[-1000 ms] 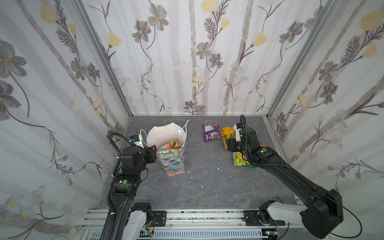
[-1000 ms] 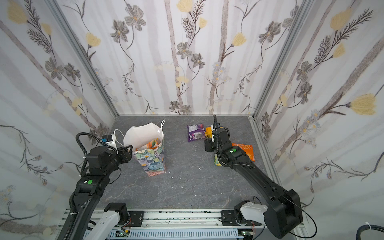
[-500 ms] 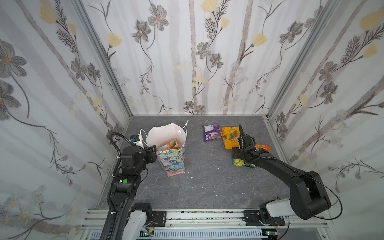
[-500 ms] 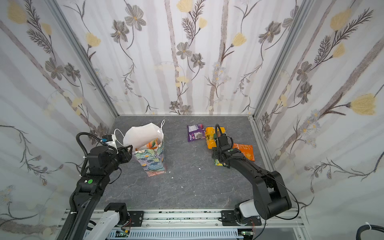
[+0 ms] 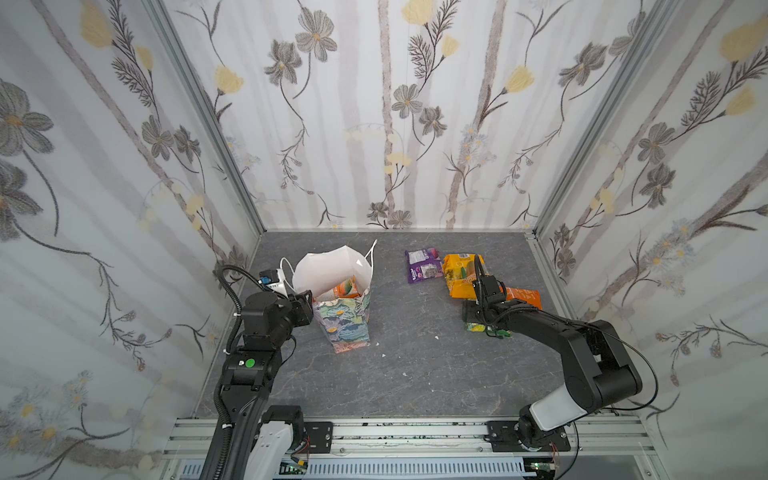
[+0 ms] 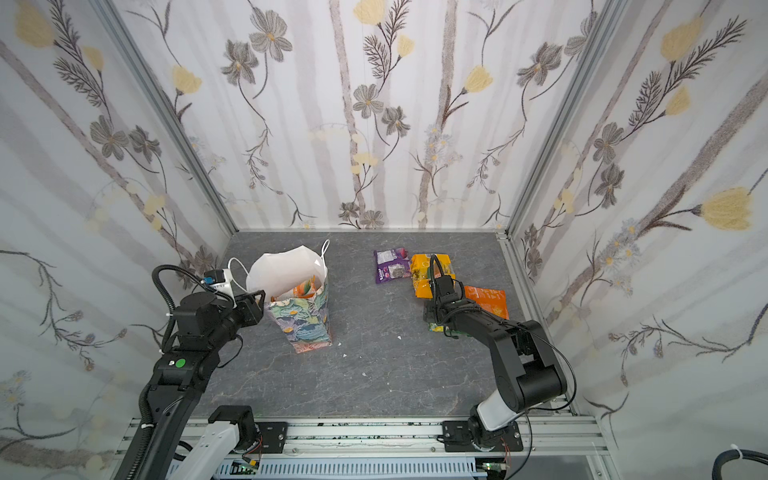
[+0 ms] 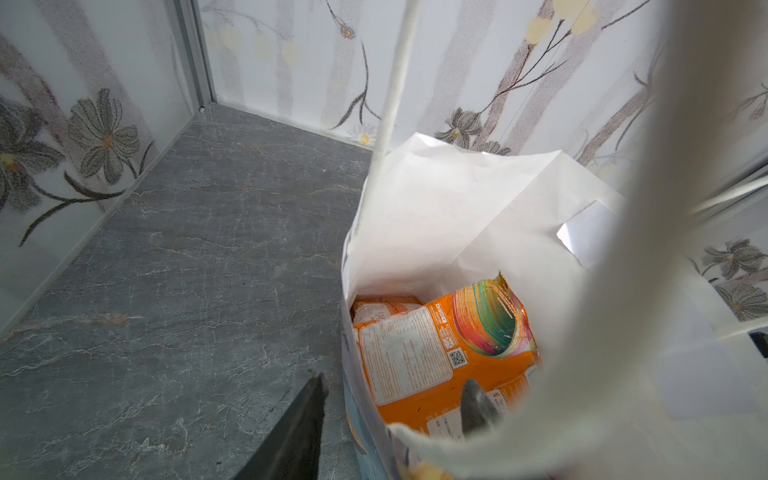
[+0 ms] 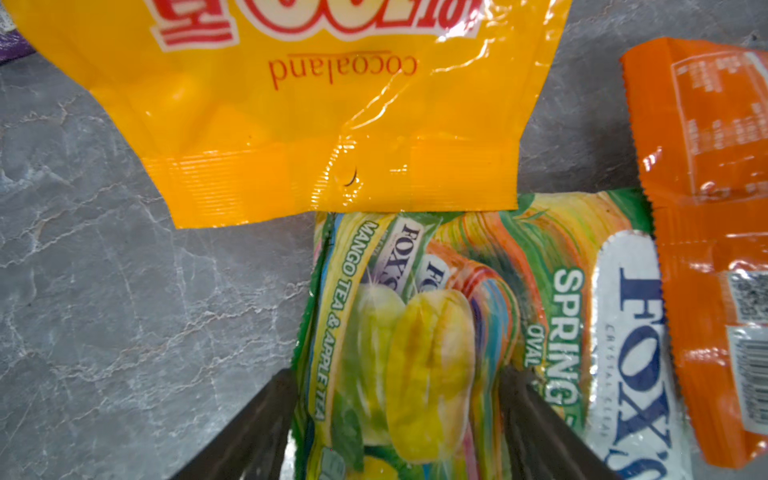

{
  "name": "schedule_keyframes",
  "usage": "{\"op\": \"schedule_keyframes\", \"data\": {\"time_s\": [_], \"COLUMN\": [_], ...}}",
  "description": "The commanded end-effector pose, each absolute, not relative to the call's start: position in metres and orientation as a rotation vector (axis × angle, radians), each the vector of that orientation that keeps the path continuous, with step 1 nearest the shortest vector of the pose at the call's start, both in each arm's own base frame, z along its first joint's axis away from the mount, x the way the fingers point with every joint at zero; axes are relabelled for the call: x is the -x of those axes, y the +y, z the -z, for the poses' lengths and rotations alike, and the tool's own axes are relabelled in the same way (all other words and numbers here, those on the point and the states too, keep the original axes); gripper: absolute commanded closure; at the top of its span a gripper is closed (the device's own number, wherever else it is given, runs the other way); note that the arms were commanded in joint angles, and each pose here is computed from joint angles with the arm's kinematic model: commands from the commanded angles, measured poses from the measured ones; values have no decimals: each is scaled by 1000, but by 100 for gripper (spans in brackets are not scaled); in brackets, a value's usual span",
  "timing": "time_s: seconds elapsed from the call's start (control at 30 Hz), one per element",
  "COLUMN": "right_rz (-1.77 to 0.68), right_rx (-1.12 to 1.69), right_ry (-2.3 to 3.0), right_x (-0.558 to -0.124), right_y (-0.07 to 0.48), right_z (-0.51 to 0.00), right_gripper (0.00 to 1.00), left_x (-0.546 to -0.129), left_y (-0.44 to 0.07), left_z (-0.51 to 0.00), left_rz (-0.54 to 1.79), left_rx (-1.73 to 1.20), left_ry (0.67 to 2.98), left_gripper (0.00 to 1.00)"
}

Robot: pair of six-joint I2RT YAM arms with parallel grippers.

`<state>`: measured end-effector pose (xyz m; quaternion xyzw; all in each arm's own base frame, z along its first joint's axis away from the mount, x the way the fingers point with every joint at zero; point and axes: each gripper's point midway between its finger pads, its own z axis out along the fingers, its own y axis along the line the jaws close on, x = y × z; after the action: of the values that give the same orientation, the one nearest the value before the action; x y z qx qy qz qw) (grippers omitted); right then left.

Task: Place the snacks into the paper bag

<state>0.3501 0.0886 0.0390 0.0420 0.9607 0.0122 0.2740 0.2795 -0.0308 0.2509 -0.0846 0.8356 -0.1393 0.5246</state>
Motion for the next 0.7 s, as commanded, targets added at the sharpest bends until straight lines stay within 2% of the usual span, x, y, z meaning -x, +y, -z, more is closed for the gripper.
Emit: {"op": "schedule_keyframes", "data": {"time_s": [0.0,0.3,0.67], "right_rz": [-170,-548,-945], "right_rx": [-91,6,142], "right_ry": [2610,2615,2447], "right_x": [-343,-304,-277], "right_y": [106,170,249], "right_z": [-36,-44,-105], "right_gripper": [24,26,28], "left_x": [-280,-280,-279], "left_y": [-31,-30,-30], "left_z": [-250,-250,-251], "left_rz": [328,325,327], "left_rx": [191,193,193], "left_ry": [1999,2000,1995], "left_gripper": [48,48,48]}}
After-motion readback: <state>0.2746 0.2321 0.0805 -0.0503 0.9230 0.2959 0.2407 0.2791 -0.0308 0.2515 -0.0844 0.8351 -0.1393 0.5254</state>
